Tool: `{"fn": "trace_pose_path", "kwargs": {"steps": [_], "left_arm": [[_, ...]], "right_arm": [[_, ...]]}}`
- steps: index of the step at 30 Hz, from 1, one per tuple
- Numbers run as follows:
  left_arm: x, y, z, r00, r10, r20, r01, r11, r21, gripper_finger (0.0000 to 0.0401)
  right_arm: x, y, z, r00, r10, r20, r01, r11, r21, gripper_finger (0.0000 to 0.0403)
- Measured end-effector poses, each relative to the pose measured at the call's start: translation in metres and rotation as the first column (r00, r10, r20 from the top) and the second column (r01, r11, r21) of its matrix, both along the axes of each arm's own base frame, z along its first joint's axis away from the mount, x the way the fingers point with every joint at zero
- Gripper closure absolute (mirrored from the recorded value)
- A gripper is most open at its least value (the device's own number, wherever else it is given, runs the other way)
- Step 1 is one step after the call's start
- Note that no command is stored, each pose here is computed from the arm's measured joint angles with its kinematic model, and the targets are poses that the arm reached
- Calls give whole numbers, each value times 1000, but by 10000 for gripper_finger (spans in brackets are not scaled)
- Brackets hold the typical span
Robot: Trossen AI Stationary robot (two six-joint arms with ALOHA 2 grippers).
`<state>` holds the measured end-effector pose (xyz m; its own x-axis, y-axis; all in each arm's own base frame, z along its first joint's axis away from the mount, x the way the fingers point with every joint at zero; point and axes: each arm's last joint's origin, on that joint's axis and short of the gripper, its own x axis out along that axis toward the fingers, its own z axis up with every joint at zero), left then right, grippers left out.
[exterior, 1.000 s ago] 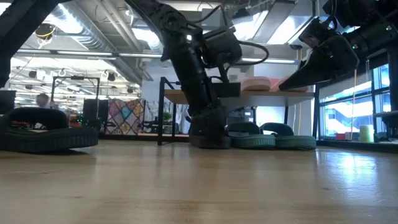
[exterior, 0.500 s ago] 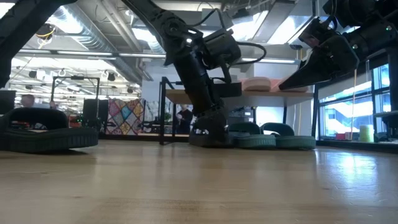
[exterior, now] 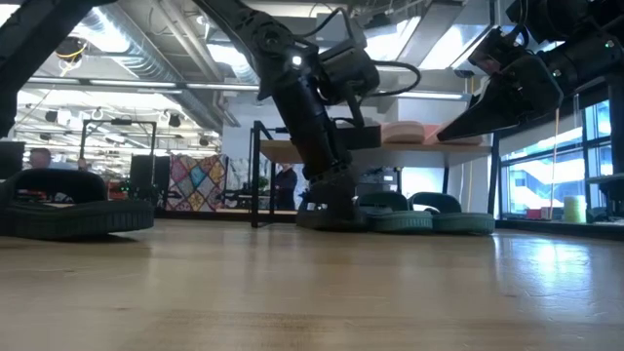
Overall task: Pick and place slides into the shelf
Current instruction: Put the right black slipper under the shelf, then put the black slide under the shelf
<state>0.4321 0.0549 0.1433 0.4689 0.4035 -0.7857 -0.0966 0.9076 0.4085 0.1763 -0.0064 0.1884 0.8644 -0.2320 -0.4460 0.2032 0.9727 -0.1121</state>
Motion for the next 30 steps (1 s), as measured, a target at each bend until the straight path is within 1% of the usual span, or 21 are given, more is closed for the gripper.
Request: {"fn": "trace_pose_path", "kwargs": {"steps": [3, 5, 13, 16, 19, 23, 25, 27, 30], "left_arm": [[0, -1, 0, 1000, 13, 7, -13, 1000, -12, 340], [-1, -1, 0, 1000, 24, 5, -24, 999, -21, 330], [-1, 0, 0, 1000, 26, 5, -26, 999, -22, 257], [-1, -2, 0, 999, 34, 10, -34, 999, -29, 238], [-1, -3, 0, 998, 63, 23, -61, 997, -50, 231], [-2, -9, 7, 996, 86, 40, -82, 994, -77, 229], [-6, -13, 14, 995, 95, 33, -92, 992, -89, 229], [-6, -17, 24, 992, 103, 69, -96, 990, -100, 229], [-13, -24, 41, 991, 109, 82, -99, 988, -115, 229]], "right_arm": [[0, 0, 0, 1000, 0, 0, 0, 1000, 1, 219], [0, 0, 0, 1000, 0, 0, 0, 1000, 1, 219], [0, 0, 0, 1000, 0, 1, 0, 1000, 1, 219], [0, 0, 0, 1000, 0, 1, 0, 1000, 1, 219], [0, 0, 0, 1000, 0, 1, 0, 1000, 1, 219], [0, 0, 0, 1000, -1, 0, 1, 1000, 1, 219], [0, 0, 0, 1000, 0, 1, 0, 1000, 1, 219], [0, 0, 0, 1000, 0, 0, 0, 1000, 1, 219], [0, 0, 0, 1000, 0, 3, 0, 1000, 1, 219]]}}
